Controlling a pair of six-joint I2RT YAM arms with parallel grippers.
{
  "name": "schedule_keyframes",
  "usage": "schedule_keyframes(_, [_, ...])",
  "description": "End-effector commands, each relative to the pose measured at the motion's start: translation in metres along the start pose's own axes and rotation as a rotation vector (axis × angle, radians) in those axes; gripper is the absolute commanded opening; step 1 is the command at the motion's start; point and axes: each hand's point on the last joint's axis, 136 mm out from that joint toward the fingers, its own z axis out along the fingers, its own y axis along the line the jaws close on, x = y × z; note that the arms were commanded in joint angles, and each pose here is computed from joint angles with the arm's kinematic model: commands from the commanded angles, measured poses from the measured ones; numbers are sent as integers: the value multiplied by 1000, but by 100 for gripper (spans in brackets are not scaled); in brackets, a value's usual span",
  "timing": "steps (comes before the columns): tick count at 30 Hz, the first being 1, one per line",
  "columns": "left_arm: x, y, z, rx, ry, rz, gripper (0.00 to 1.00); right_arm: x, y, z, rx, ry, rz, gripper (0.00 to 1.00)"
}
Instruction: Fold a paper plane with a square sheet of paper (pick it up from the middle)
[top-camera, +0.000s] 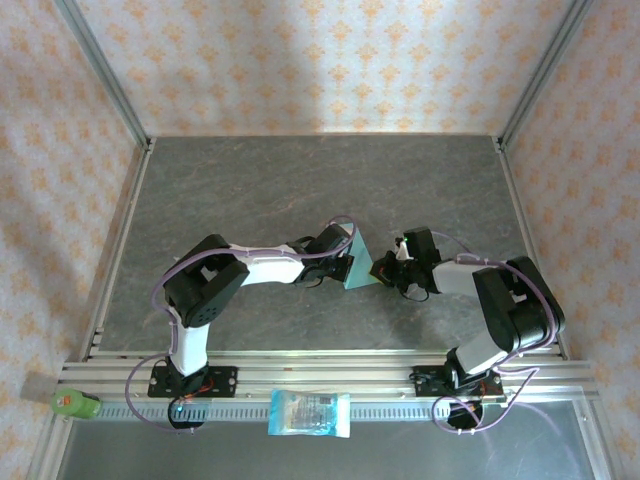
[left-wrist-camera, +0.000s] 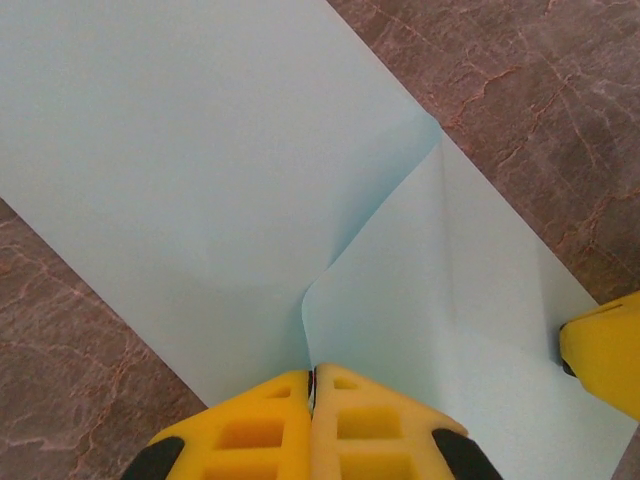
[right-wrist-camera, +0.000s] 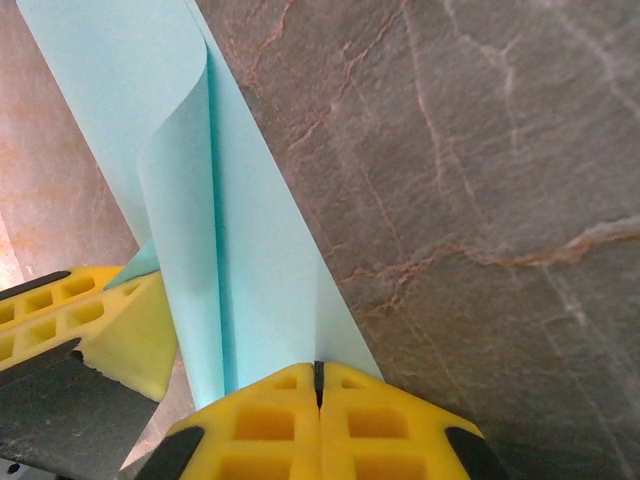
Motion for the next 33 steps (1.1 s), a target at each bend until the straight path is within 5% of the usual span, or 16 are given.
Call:
schedule_keyframes(1, [8, 9, 12, -40, 30, -1, 0, 21, -48, 1, 174, 42, 65, 0])
schedule_keyframes(9, [21, 15, 13, -52, 50, -14, 0, 19, -37, 0, 138, 38, 61, 0])
schedule_keyframes(23, [28, 12, 17, -29, 80, 6, 0, -7, 43, -11, -118, 16, 22, 0])
schedule_keyframes(33, [30, 12, 17, -25, 86, 8, 0, -16, 63, 5, -134, 36, 31, 0])
